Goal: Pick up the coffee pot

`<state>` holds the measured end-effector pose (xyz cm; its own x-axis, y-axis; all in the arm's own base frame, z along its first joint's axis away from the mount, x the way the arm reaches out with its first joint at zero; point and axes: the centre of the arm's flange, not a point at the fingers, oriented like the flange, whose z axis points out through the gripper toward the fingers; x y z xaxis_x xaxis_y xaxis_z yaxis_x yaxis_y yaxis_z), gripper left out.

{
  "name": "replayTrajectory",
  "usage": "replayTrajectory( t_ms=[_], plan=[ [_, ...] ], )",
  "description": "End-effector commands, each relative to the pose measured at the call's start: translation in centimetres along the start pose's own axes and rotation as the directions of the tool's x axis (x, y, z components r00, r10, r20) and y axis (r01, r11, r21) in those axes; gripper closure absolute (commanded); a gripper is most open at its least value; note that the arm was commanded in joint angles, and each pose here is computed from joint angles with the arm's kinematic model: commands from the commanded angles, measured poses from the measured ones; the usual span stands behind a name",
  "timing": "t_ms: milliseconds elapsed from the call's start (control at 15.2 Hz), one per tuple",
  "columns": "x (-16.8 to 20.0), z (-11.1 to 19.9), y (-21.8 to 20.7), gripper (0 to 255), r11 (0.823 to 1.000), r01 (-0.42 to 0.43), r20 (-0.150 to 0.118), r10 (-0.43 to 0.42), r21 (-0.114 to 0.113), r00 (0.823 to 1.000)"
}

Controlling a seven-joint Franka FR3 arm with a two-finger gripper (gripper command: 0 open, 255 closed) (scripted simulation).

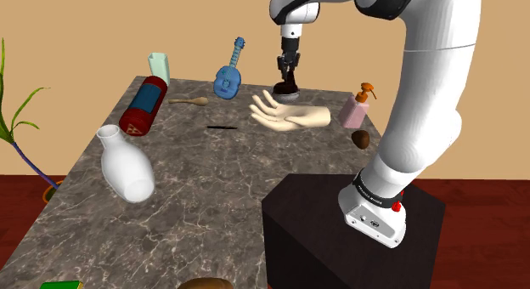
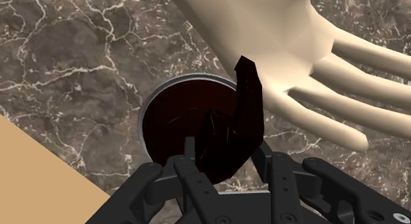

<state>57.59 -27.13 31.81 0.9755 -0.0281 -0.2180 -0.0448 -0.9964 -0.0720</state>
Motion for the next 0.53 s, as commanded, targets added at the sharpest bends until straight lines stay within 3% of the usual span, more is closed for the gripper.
replayTrajectory(
  t_ms=[0, 462],
  plan=[
    [-0.2, -1.2, -0.2, 255, 1.000, 0.000, -0.001, 0.000, 0.000, 1.000],
    [-0.8, -3.8, -0.3, 255, 1.000, 0.000, -0.001, 0.000, 0.000, 1.000]
  ],
)
